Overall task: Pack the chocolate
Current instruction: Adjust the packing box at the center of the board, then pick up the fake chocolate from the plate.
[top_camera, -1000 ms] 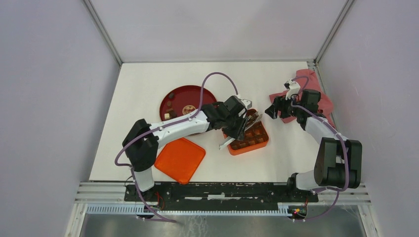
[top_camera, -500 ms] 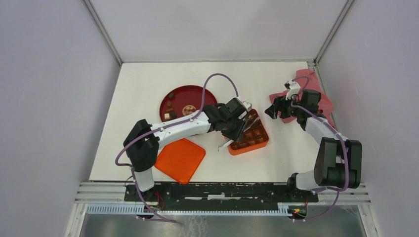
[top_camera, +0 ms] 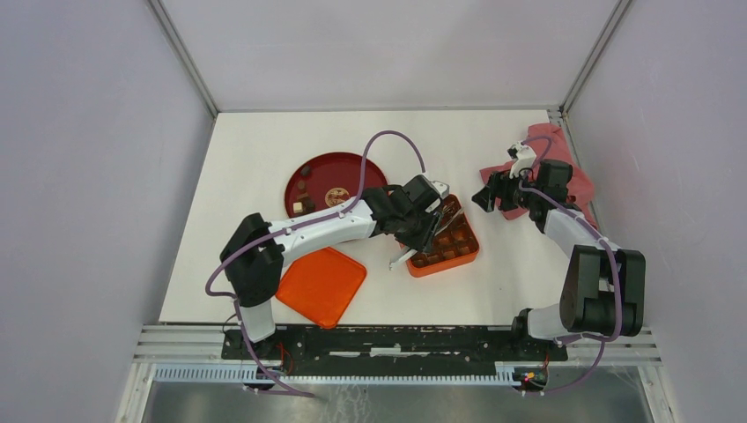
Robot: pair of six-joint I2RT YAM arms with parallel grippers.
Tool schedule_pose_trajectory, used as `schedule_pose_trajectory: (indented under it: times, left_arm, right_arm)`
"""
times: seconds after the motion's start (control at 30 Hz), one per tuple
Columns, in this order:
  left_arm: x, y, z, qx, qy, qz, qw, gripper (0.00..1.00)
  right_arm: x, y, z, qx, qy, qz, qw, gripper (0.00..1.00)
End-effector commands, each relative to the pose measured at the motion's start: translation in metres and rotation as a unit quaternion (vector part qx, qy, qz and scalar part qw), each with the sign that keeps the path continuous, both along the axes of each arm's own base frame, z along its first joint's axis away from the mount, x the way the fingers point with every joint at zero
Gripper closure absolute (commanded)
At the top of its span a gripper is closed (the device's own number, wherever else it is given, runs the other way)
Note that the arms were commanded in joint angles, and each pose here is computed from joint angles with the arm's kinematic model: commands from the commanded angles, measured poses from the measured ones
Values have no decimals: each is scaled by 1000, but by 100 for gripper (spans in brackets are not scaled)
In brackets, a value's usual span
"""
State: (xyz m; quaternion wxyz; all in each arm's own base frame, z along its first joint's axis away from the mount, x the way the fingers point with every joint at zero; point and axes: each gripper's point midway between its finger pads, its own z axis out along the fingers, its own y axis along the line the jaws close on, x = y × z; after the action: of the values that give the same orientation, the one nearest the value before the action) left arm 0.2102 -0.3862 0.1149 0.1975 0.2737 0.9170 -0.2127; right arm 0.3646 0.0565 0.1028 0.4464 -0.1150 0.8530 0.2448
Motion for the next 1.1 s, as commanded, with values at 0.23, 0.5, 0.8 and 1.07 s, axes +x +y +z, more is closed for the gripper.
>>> schedule_pose_trajectory:
  times: [0.23,0.5,0.8,1.07]
  left_arm:
    - [17,-14,60,-83,-65,14,994,61]
    - [30,32,80,-92,-69,54,992,61]
    - [45,162,68,-26,-42,159,986,61]
    - [38,229,41,38,19,244,969,61]
  right_arm:
    - [3,3,21,4,-38,16,999,21]
    - [0,6,34,-6,-61,39,997,21]
    - [-1,9,39,-1,-67,50,996,21]
    - [0,15,41,4,-67,66,996,21]
